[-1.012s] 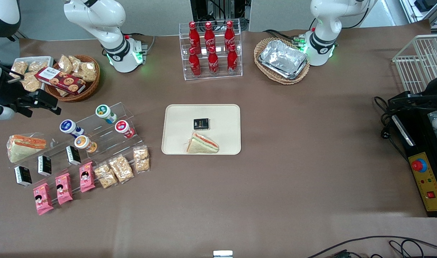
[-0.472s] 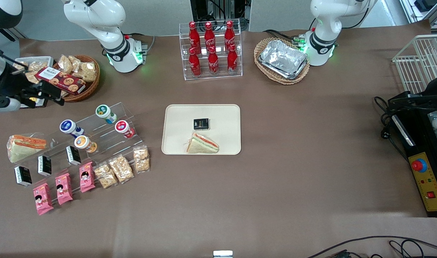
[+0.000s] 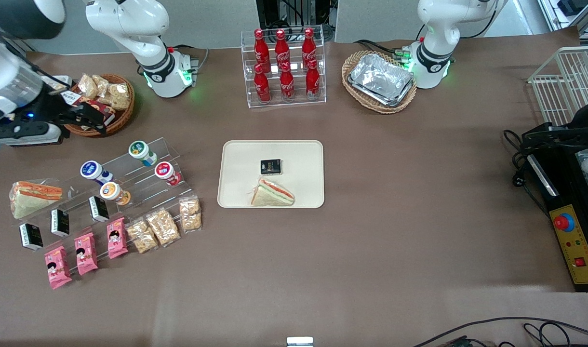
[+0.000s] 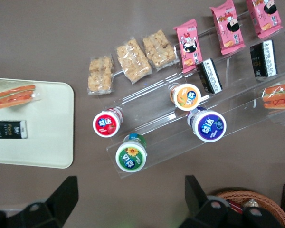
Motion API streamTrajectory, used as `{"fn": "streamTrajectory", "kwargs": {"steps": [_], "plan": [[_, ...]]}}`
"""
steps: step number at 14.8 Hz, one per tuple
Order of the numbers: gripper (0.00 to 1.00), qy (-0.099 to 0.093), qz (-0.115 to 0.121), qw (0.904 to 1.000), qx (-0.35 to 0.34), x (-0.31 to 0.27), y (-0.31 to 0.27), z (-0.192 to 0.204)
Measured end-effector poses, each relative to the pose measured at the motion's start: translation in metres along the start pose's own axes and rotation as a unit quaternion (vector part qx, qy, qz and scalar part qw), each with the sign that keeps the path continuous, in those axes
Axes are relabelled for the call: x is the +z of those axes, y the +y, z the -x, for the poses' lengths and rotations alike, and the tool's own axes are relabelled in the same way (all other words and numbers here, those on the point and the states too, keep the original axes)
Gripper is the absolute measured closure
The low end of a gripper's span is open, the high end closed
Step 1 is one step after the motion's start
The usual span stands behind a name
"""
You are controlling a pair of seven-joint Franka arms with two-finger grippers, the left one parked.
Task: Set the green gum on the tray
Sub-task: 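Move the right gripper over the acrylic rack toward the green-lidded bottle, then lower the open right gripper around the green-lidded bottle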
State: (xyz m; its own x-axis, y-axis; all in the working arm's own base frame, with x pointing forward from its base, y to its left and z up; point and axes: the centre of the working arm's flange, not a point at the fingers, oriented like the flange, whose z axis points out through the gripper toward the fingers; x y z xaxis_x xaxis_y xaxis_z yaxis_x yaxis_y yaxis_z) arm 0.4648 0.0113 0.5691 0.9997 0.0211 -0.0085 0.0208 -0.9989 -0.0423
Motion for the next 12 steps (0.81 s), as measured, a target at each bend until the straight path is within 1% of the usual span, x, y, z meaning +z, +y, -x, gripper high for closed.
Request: {"fn": "streamTrajectory", "kwargs": {"steps": [3,7,12], "plan": [[0.00,0.010,0.004,0.9999,0.004,0.038,0.003,0.014],[0.00,0.017,0.011,0.9998,-0.001,0.089,-0.002,0.023],[0.00,0.033,0.019,0.9992,-0.010,0.137,-0.012,0.033]]}}
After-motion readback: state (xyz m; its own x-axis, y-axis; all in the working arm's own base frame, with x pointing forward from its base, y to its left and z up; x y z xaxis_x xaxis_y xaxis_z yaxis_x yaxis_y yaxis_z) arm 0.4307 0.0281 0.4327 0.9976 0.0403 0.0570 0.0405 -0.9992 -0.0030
